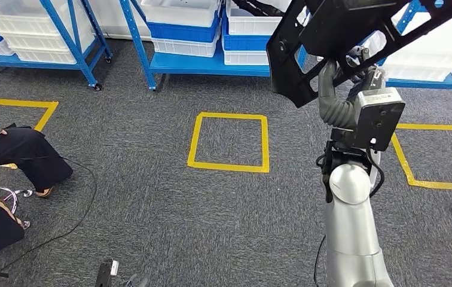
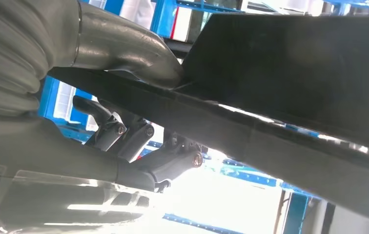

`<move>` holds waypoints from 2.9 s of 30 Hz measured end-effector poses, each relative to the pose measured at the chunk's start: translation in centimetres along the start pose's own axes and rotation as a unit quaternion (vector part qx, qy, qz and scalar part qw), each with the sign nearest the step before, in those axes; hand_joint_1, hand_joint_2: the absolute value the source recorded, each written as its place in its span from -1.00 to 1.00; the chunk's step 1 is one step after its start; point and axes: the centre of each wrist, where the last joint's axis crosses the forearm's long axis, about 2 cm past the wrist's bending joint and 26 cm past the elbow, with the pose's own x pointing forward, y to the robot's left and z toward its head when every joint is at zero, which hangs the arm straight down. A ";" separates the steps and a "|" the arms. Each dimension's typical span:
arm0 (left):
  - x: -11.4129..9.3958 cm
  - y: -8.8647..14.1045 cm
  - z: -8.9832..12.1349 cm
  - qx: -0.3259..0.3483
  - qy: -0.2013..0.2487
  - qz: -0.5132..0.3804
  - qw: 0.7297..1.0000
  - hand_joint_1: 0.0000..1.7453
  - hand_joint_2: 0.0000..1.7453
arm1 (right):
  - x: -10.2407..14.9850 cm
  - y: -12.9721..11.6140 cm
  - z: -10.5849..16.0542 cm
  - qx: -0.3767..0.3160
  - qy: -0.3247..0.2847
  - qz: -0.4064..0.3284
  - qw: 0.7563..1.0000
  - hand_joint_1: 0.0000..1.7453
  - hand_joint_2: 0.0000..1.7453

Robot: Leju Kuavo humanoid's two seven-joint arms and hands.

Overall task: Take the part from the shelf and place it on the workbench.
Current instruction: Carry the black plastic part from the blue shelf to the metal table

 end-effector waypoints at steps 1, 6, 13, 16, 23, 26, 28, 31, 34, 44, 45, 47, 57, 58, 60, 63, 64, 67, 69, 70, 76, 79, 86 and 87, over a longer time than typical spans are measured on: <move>-0.1 0.1 0.0 0.001 0.001 0.000 1.000 -1.00 1.00 | 0.0 0.1 0.0 0.000 0.001 -0.001 1.000 1.00 1.00; -0.4 0.3 0.2 0.004 -0.005 0.001 1.000 -1.00 1.00 | 0.0 0.4 -0.3 0.002 -0.001 0.001 1.000 1.00 1.00; -0.2 0.5 0.1 0.008 -0.014 0.003 1.000 -1.00 1.00 | -0.5 0.5 -0.2 0.000 0.002 0.006 1.000 1.00 1.00; 0.0 0.6 0.0 0.010 -0.018 0.007 1.000 -1.00 1.00 | -0.7 0.6 -0.4 -0.001 -0.001 0.007 1.000 1.00 1.00; 0.0 0.6 0.0 0.013 -0.020 0.018 1.000 -1.00 1.00 | -1.1 0.8 -1.1 0.003 -0.006 0.024 1.000 1.00 1.00; 0.0 0.6 0.0 0.014 -0.021 0.023 0.999 -1.00 1.00 | -1.4 1.0 -1.2 0.007 -0.003 0.028 1.000 1.00 1.00; -0.1 0.6 0.0 0.015 -0.021 0.025 0.999 -1.00 1.00 | -1.5 1.0 -1.3 0.009 -0.002 0.030 1.000 1.00 1.00; -0.1 0.6 0.1 0.016 -0.022 0.026 0.999 -1.00 1.00 | -1.6 1.1 -1.3 0.010 -0.001 0.030 0.999 1.00 1.00; -0.1 0.6 0.0 0.016 -0.022 0.026 0.999 -1.00 1.00 | -1.6 1.1 -1.3 0.011 -0.001 0.030 0.999 1.00 1.00; -0.2 0.5 0.1 0.011 -0.022 0.037 0.999 -1.00 1.00 | -1.9 1.0 -1.5 0.019 0.004 0.041 0.999 1.00 1.00; -0.2 0.5 0.1 0.011 -0.022 0.037 0.999 -1.00 1.00 | -1.9 1.0 -1.5 0.019 0.004 0.043 0.999 1.00 1.00; -0.4 0.6 0.2 0.013 -0.021 0.041 0.999 -1.00 1.00 | -1.9 1.0 -1.4 0.021 0.005 0.045 0.999 1.00 1.00; -0.5 0.8 0.3 0.016 -0.024 0.063 0.998 -1.00 1.00 | -2.0 1.0 -1.6 0.026 0.005 0.048 0.998 1.00 1.00; -0.4 0.9 0.2 0.017 -0.025 0.065 0.997 -1.00 1.00 | -2.0 1.0 -1.7 0.026 0.004 0.048 0.998 1.00 1.00; -0.3 0.9 0.1 0.017 -0.028 0.069 0.997 -1.00 1.00 | -1.9 0.9 -1.9 0.025 0.002 0.049 0.998 1.00 1.00; -0.3 1.1 0.2 0.019 -0.033 0.092 0.995 -1.00 1.00 | -1.9 0.8 -2.0 0.024 0.000 0.050 0.998 1.00 1.00; -0.3 1.1 0.2 0.020 -0.036 0.103 0.994 -1.00 1.00 | -1.9 0.8 -2.1 0.023 -0.001 0.050 0.998 1.00 1.00; -0.2 1.4 0.2 0.030 -0.040 0.121 0.991 -1.00 1.00 | -2.0 0.7 -2.0 0.021 -0.002 0.051 0.998 1.00 1.00; -0.5 1.9 0.3 0.043 -0.036 0.126 0.990 -1.00 1.00 | -2.2 0.6 -1.7 0.019 0.002 0.053 0.998 1.00 1.00; -0.7 2.2 0.4 0.050 -0.033 0.127 0.990 -1.00 1.00 | -2.3 0.6 -1.6 0.018 0.004 0.055 0.998 1.00 1.00; -1.6 3.7 1.0 0.076 -0.022 0.133 0.988 -1.00 1.00 | -2.1 0.7 -1.4 0.015 0.006 0.061 0.998 1.00 1.00; -2.5 4.7 1.6 0.101 -0.004 0.134 0.986 -1.00 1.00 | -1.8 1.0 -1.5 0.016 0.007 0.059 0.998 1.00 1.00; -4.4 6.5 2.9 0.142 0.025 0.144 0.979 -1.00 1.00 | -1.2 1.5 -1.6 0.017 0.005 0.052 0.998 1.00 1.00; -4.6 6.6 3.0 0.146 0.029 0.145 0.978 -1.00 1.00 | -1.2 1.6 -1.6 0.017 0.005 0.052 0.998 1.00 1.00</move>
